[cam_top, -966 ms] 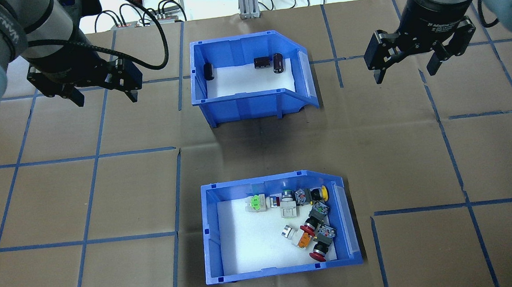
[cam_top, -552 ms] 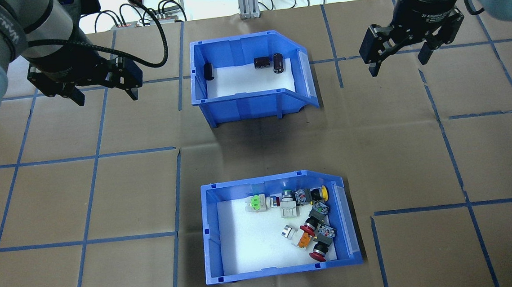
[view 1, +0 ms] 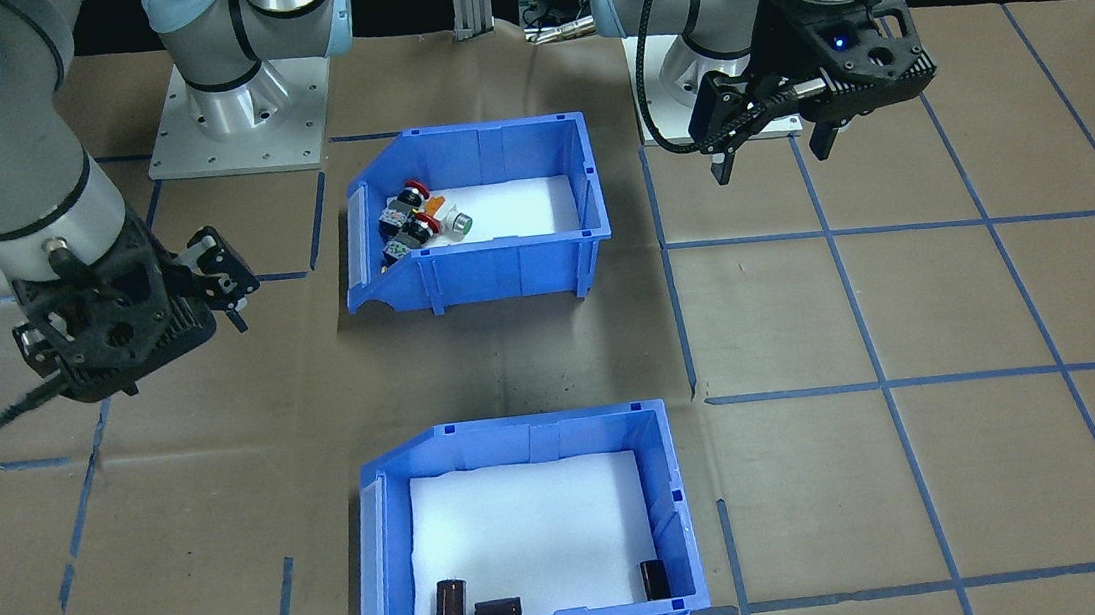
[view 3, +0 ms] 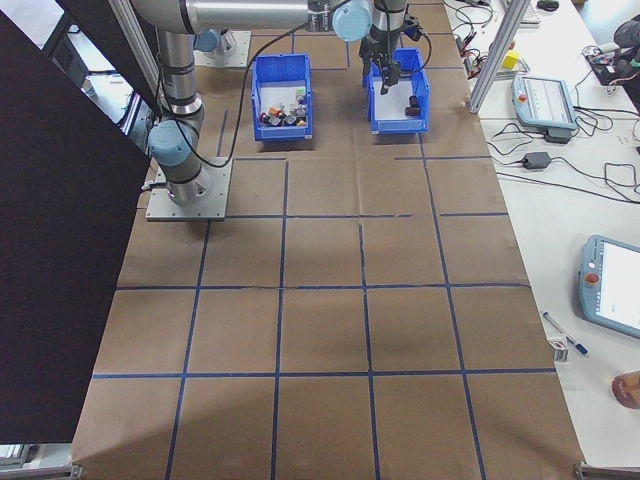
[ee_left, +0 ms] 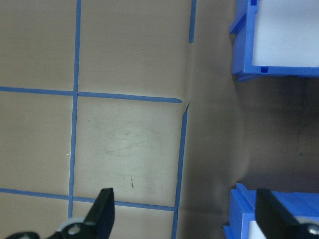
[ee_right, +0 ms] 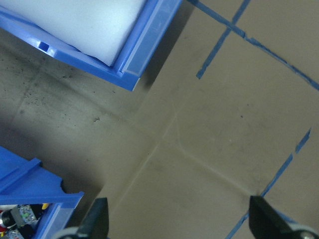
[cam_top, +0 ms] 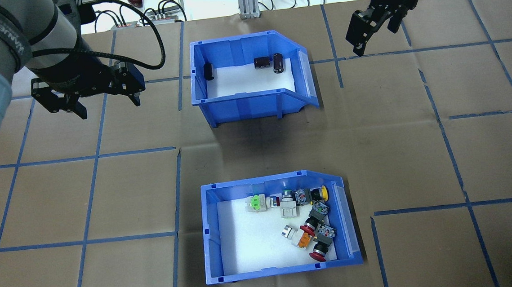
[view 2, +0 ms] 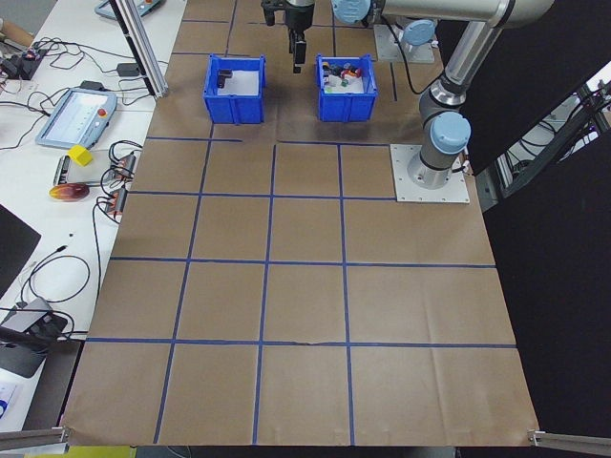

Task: Place button box in front

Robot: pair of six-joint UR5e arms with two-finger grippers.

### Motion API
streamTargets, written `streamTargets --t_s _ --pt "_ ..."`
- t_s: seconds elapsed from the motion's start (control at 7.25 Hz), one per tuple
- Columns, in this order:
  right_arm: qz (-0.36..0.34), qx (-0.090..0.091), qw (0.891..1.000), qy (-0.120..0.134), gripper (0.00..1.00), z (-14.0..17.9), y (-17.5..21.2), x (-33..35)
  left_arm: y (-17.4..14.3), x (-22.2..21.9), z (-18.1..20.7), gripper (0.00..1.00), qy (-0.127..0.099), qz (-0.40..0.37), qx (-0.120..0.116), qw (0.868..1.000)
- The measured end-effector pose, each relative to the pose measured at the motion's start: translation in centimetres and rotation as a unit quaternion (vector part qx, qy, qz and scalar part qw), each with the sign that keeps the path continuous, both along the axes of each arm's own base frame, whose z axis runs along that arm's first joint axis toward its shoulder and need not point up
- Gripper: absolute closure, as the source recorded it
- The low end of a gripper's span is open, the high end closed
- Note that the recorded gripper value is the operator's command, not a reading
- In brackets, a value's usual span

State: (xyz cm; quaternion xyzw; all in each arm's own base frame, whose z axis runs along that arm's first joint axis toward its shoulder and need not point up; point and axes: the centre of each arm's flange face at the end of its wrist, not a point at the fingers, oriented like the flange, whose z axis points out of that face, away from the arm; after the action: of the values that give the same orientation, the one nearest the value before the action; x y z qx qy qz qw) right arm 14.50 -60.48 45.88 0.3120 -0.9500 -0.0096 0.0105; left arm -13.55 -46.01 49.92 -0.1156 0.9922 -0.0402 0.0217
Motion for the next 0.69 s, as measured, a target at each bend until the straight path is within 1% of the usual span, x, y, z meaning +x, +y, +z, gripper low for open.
streamTargets --t_s 0.14,0.28,0.41,0.55,0.69 --pt "0.066 -0.007 0.998 0.002 0.00 -0.8 -1.6 2.1 0.9 -0.1 -0.5 0.00 0.005 0.046 0.003 0.999" --pt "0.138 -0.016 0.990 0.003 0.00 -1.3 -2.8 4.6 2.2 -0.2 -1.1 0.00 0.010 0.091 0.006 0.996" --pt "0.209 -0.024 0.978 0.003 0.00 -1.7 -3.9 7.5 3.8 -0.4 -1.9 0.00 0.021 0.139 0.011 0.990" --pt "0.267 -0.030 0.963 0.002 0.00 -2.3 -4.7 10.7 5.6 -0.9 -3.2 0.00 0.035 0.196 0.020 0.980" --pt "0.312 -0.032 0.950 0.000 0.00 -3.0 -4.9 14.4 7.7 -1.3 -4.5 0.00 0.042 0.262 0.030 0.964"
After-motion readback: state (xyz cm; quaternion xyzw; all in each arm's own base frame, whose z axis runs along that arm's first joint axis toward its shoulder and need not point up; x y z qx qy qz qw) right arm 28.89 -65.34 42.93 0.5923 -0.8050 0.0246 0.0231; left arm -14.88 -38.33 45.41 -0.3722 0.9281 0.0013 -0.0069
